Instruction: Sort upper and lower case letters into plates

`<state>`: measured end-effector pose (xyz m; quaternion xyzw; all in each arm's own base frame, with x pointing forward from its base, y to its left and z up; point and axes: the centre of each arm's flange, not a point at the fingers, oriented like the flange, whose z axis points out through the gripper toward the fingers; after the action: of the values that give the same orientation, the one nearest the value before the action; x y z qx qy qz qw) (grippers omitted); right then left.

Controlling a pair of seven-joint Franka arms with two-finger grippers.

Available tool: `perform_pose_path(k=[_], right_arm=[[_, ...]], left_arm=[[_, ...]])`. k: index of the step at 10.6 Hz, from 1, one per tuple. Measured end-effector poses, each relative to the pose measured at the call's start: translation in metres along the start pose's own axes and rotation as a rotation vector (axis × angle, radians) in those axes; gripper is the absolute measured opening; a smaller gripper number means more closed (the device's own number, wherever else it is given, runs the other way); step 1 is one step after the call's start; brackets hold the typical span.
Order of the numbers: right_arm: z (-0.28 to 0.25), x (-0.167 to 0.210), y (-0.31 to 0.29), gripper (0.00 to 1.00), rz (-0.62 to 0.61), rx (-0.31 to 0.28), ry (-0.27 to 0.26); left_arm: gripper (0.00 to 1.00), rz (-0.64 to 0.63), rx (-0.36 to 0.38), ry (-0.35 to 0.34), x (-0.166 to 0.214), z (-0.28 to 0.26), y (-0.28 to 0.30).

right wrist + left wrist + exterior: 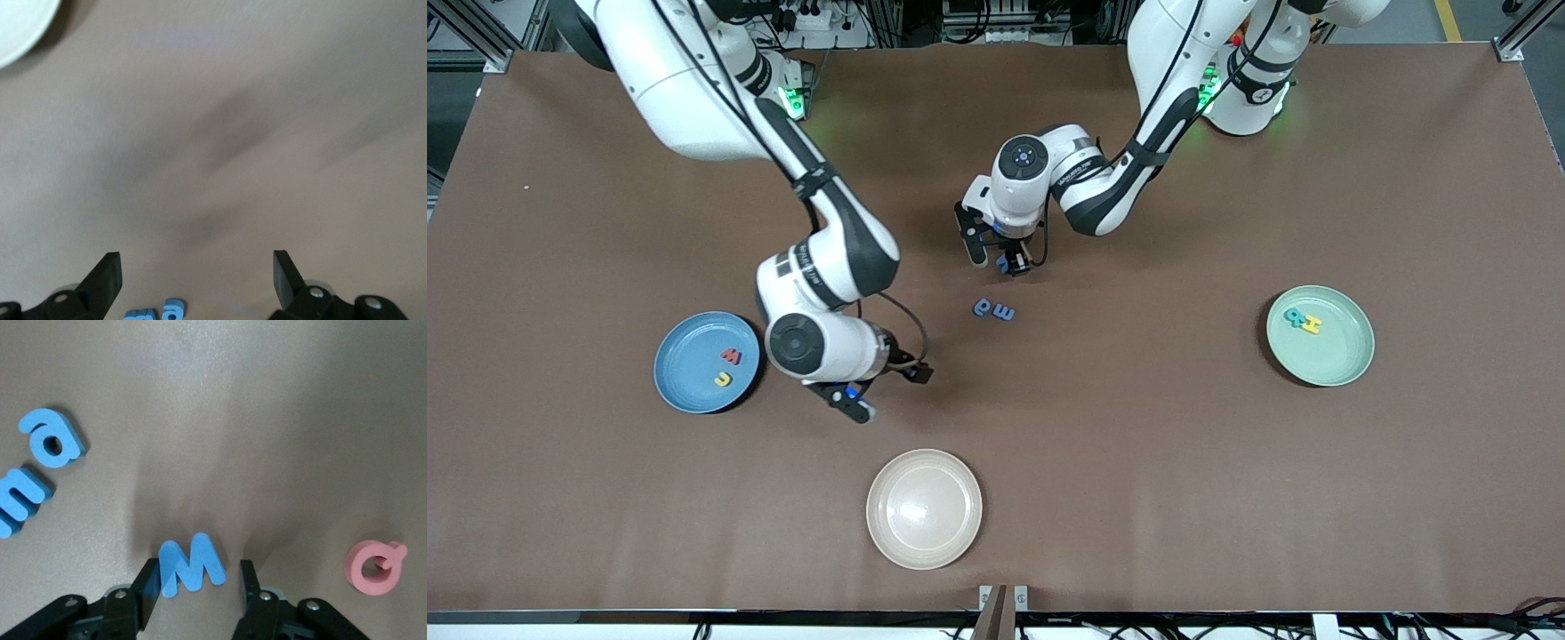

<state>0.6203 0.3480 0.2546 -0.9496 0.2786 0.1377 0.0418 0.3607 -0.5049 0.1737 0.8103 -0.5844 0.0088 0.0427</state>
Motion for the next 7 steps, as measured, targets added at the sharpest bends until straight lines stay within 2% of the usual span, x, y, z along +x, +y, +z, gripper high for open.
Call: perform_pose_path(k=[1, 2, 3, 5, 7], right_arm=[[0.008, -0.014, -0.006, 1.0, -0.005, -0.012, -0.003], [0.019, -0.027, -0.01, 1.0, -0.011, -0.027, -0.006], [0.031, -0.036, -0.012, 1.0, -0.018, -0.03, -0.003], [0.041, -0.044, -0.016, 1.0, -0.014, -0.015, 0.011], [0.042, -0.048, -0.019, 1.0, -0.004, -0.008, 0.016]], left_arm=[[0.52, 0.012, 0.007, -0.001, 0.001, 0.001, 0.0], [0.44, 0.023, 0.016, 0.0, 0.002, 0.0, -0.001], [0.42, 0.024, 0.019, 0.001, 0.003, 0.0, -0.003], [0.42, 0.012, 0.034, 0.009, 0.002, -0.005, -0.015], [0.42, -0.062, 0.074, 0.004, -0.012, -0.038, -0.064]])
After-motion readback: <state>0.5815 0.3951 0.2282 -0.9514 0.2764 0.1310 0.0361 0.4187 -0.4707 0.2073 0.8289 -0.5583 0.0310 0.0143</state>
